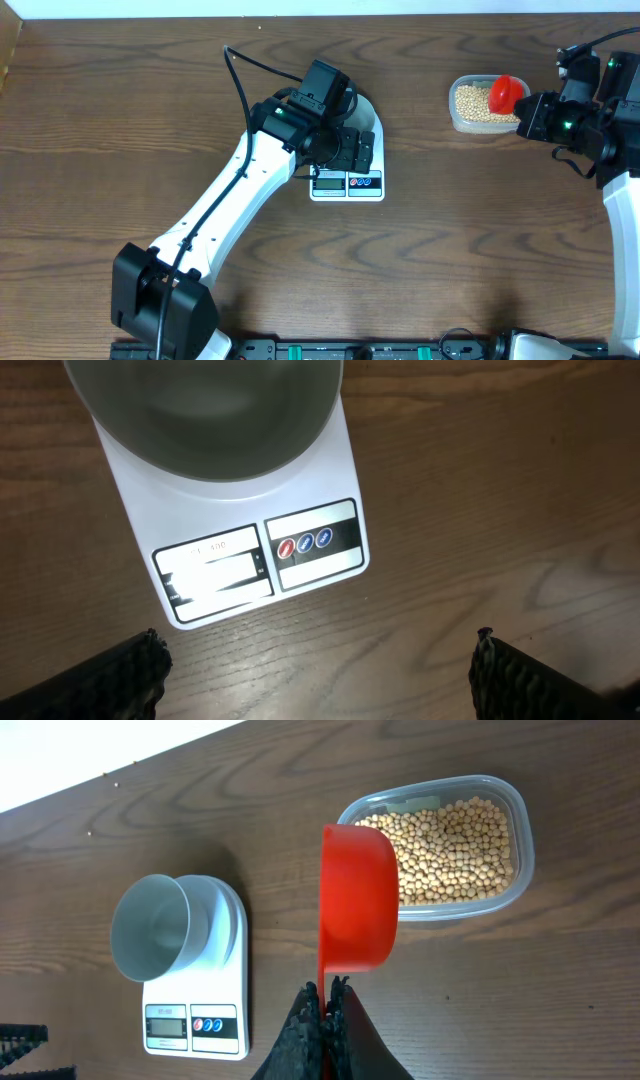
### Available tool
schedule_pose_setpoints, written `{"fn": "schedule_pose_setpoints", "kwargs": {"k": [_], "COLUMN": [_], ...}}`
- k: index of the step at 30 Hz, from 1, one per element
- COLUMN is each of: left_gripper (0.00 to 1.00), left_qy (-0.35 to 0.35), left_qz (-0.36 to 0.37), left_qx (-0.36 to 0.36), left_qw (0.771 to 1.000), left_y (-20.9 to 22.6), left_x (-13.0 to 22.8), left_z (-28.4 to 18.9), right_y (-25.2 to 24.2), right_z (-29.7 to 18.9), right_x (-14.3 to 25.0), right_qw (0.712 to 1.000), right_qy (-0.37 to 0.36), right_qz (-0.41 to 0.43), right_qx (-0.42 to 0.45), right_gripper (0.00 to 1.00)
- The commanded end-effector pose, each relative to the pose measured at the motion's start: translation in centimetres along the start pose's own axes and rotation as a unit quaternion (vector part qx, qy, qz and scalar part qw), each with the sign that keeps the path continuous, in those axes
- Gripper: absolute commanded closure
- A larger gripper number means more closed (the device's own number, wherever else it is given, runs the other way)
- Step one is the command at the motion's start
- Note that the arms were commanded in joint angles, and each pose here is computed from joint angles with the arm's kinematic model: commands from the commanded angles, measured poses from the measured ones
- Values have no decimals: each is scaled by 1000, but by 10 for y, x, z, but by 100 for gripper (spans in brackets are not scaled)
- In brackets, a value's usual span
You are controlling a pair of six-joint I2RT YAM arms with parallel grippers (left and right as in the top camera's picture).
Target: Scoop item into bowl and weigh 50g on scale
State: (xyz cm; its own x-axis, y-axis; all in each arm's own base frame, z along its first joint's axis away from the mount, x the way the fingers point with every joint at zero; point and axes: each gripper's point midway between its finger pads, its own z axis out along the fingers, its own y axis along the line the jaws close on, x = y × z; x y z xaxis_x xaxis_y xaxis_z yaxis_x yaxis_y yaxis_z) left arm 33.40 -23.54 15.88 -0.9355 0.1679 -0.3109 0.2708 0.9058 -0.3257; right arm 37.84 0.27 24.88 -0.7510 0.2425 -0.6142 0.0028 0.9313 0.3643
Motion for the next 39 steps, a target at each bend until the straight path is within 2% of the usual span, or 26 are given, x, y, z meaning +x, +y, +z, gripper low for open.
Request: {"fn": "schedule_pose_setpoints", "kwargs": {"k": [1, 39], "left_gripper": [2, 2], "left_qy": [3, -9], "left_qz": [-3, 1], "left_qx": [-7, -3], "left_qw": [1000, 1000], "left_y": [3, 1], "left_x": [1, -5], "left_z": [3, 3], "right_y": [2, 7], "right_z": [-4, -3], "right_x": [-6, -3], "right_qw": [1000, 1000], "right_qy": [-7, -1], "right_qz": [3, -10], "right_qx": [-6, -15], "right_gripper": [99, 99]}}
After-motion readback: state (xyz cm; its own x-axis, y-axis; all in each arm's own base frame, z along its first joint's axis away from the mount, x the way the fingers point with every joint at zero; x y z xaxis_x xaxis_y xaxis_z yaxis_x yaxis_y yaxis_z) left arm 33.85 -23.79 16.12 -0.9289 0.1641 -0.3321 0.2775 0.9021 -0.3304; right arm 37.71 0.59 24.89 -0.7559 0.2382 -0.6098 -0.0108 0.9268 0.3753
